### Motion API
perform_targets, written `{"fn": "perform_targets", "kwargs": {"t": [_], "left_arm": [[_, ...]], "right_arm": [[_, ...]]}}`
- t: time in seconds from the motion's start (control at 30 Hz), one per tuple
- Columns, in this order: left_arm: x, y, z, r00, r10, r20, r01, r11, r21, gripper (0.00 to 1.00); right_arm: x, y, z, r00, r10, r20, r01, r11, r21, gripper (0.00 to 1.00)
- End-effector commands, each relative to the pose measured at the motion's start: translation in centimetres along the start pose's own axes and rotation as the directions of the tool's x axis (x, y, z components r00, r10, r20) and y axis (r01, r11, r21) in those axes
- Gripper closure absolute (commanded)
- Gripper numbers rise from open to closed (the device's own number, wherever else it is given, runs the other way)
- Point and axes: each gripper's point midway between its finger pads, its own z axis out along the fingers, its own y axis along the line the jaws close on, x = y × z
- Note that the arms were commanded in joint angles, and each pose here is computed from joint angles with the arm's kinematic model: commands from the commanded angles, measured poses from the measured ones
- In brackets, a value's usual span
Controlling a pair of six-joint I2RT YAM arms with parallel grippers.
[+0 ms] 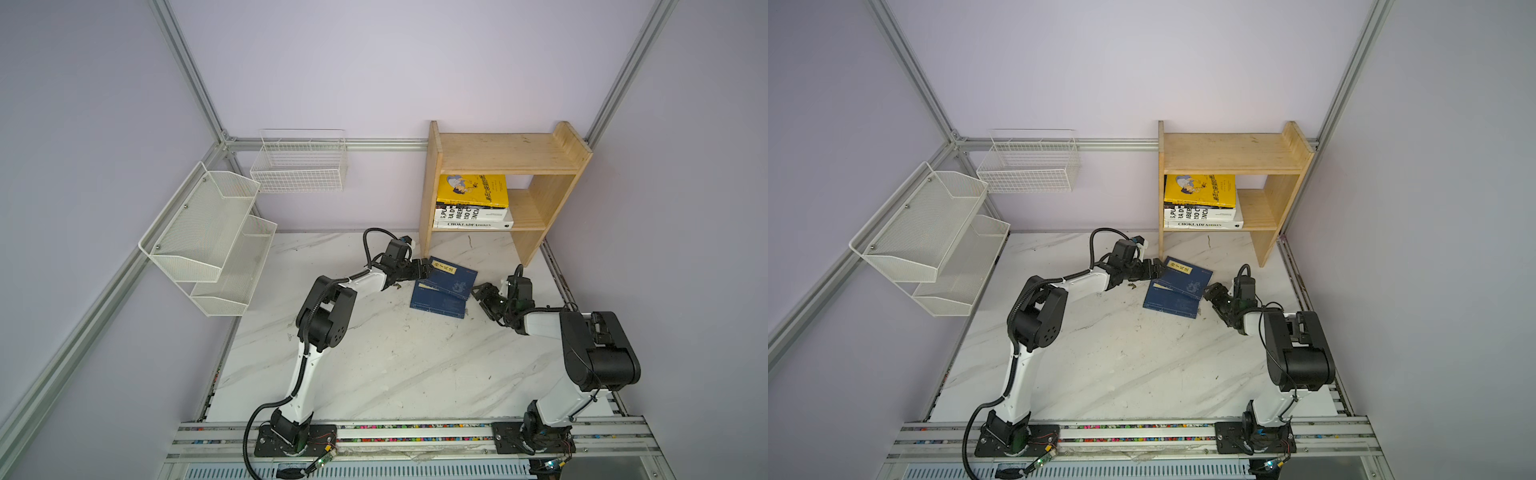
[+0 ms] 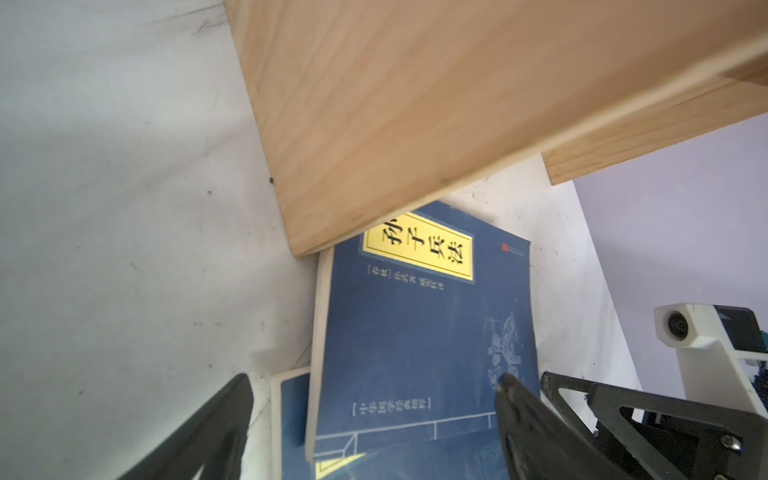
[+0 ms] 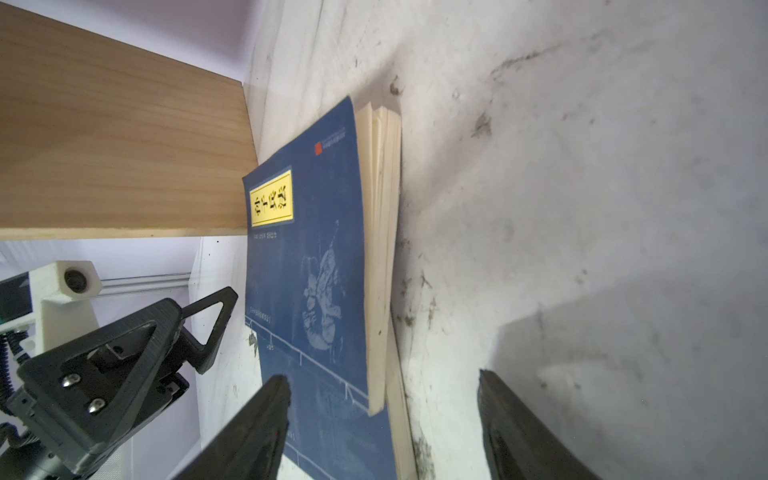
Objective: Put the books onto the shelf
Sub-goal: 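Grasp the top blue paperback's edges with both grippers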
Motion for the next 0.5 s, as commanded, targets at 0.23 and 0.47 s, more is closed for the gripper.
{"fn": "perform_targets", "kwargs": {"t": [0.23, 0.47], "left_arm": [[-2.9, -3.3, 2.3, 0.999, -0.027, 0.030, 0.023, 0.991, 0.134, 0.13], [-2.5, -4.2, 2.6, 0.999, -0.031, 0.014, 0.028, 0.986, 0.162, 0.13]], "right_arm": [[-0.6, 2.9, 3.5, 1.000, 0.006, -0.015, -0.009, 0.980, -0.199, 0.29], [-0.7, 5.6, 4.1, 0.999, -0.026, -0.040, 0.013, 0.958, -0.288, 0.36]]}}
